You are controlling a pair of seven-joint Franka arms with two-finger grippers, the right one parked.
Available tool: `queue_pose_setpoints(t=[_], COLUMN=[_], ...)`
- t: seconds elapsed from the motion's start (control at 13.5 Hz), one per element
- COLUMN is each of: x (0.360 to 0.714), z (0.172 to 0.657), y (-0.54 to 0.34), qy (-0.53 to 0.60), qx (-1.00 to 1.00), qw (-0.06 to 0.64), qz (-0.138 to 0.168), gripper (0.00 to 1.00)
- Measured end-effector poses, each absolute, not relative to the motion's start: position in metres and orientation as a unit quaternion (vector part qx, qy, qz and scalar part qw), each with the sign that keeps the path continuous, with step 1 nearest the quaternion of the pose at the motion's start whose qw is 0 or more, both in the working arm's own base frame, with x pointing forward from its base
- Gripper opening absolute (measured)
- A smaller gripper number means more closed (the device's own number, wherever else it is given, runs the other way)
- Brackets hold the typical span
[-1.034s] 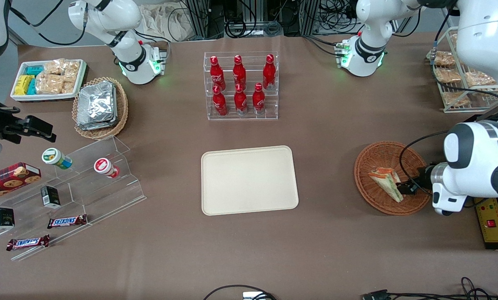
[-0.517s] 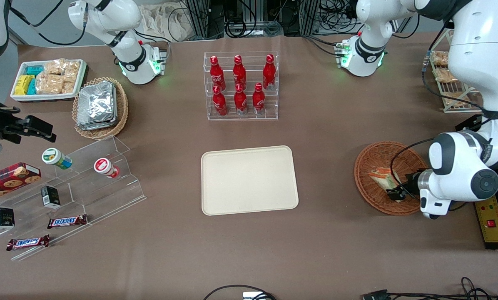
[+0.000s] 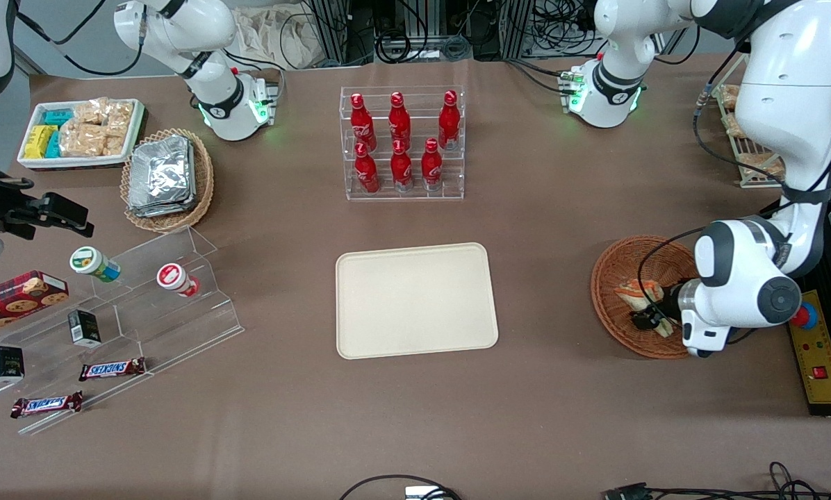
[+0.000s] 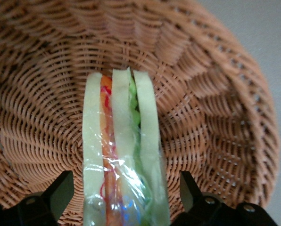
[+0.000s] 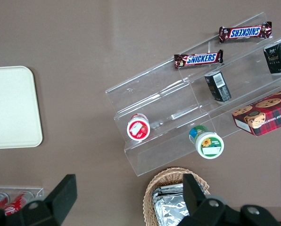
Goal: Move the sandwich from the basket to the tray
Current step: 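Close the left gripper on the wrapped sandwich, then lift the sandwich and carry it over the cream tray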
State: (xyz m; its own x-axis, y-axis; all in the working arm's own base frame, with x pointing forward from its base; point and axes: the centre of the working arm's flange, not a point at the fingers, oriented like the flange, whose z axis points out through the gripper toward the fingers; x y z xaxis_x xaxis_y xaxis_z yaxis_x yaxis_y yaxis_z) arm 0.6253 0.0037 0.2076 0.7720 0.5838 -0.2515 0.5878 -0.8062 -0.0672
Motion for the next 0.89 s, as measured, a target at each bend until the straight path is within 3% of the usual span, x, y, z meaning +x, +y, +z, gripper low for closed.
queue_pose_setpoints(t=[0.22, 0.44, 0.74, 0.89], x=[0.622, 0.622, 0.623, 0.625], z=[0.205, 0.208, 0.227, 0.264], y=[0.003, 0.002, 0.002, -0.001], qy=[0.318, 0.32, 0.319, 0.314], qx=[0.938, 0.938, 0.939, 0.94], qw=[0.005, 0.006, 0.004, 0.001], qz=[-0.135, -0.133, -0.13, -0.132], gripper=[0.96, 0.58, 0.28, 0.24])
